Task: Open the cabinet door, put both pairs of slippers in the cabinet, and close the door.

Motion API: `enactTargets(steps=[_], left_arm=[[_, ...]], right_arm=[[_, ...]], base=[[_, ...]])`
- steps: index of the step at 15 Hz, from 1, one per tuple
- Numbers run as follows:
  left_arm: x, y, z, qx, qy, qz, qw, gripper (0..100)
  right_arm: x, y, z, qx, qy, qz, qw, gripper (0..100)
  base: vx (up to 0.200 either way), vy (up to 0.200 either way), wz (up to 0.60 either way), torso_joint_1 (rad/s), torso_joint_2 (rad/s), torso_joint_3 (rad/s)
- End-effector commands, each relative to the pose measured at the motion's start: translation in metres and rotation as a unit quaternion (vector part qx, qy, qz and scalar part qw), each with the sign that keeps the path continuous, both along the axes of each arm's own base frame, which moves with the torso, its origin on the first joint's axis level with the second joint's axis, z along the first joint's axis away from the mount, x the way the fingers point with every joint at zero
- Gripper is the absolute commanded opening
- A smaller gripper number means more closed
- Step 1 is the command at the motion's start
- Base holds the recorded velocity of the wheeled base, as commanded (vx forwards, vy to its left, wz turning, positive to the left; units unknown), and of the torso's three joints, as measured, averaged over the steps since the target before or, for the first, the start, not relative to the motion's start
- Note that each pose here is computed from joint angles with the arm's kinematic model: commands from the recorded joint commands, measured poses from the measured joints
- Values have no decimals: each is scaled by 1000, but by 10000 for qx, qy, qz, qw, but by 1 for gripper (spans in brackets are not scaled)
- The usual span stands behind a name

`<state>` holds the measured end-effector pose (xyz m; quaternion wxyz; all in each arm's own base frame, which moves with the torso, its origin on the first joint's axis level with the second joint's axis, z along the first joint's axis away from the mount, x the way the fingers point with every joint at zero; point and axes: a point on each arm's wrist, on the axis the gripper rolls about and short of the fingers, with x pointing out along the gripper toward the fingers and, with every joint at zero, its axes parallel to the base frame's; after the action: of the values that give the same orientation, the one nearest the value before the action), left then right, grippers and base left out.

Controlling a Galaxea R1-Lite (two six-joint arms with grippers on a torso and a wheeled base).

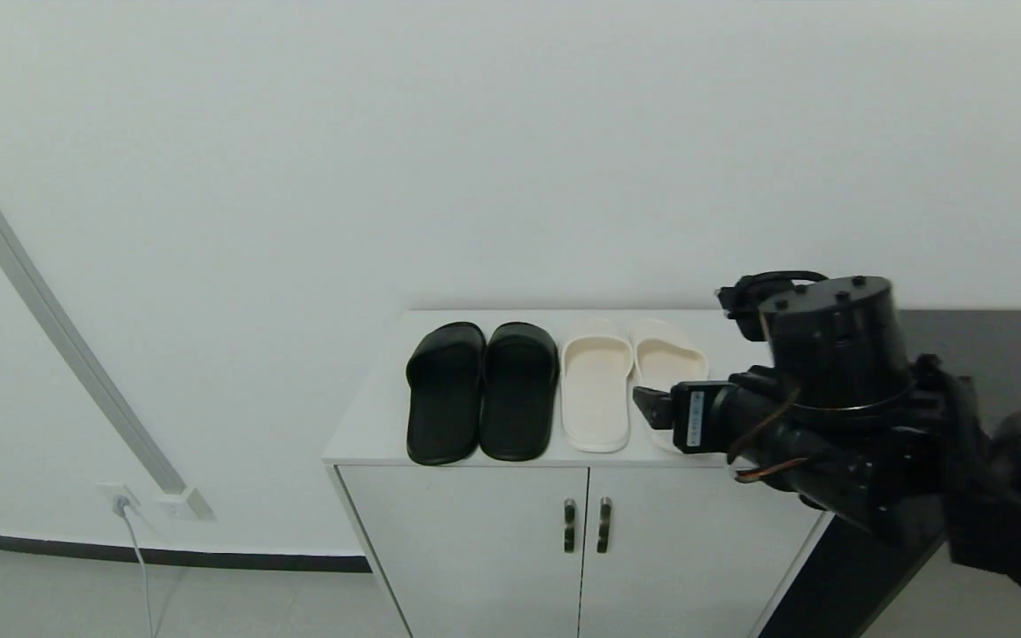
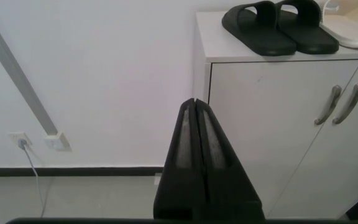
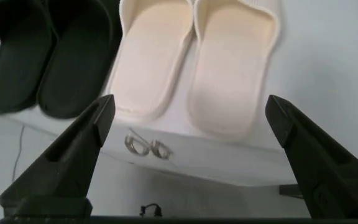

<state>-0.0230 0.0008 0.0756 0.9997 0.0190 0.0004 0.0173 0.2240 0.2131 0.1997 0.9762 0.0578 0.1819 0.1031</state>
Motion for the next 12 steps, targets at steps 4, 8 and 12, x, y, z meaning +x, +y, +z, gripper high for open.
enactTargets(steps=[4,8,12], left_arm=[[0,0,0,-22,6,3,10000,0],[0,0,0,-37,5,3,10000,0],[0,0,0,-52,5,26,10000,0]], right_arm=[[62,43,-50,-142,32,-598,9981,100],[97,52,-70,-297,-489,-779,9953,100],[129,58,-80,-283,-600,-1009,9927,100]], base=[[0,0,0,0,0,0],[0,0,0,0,0,0],[0,0,0,0,0,0]])
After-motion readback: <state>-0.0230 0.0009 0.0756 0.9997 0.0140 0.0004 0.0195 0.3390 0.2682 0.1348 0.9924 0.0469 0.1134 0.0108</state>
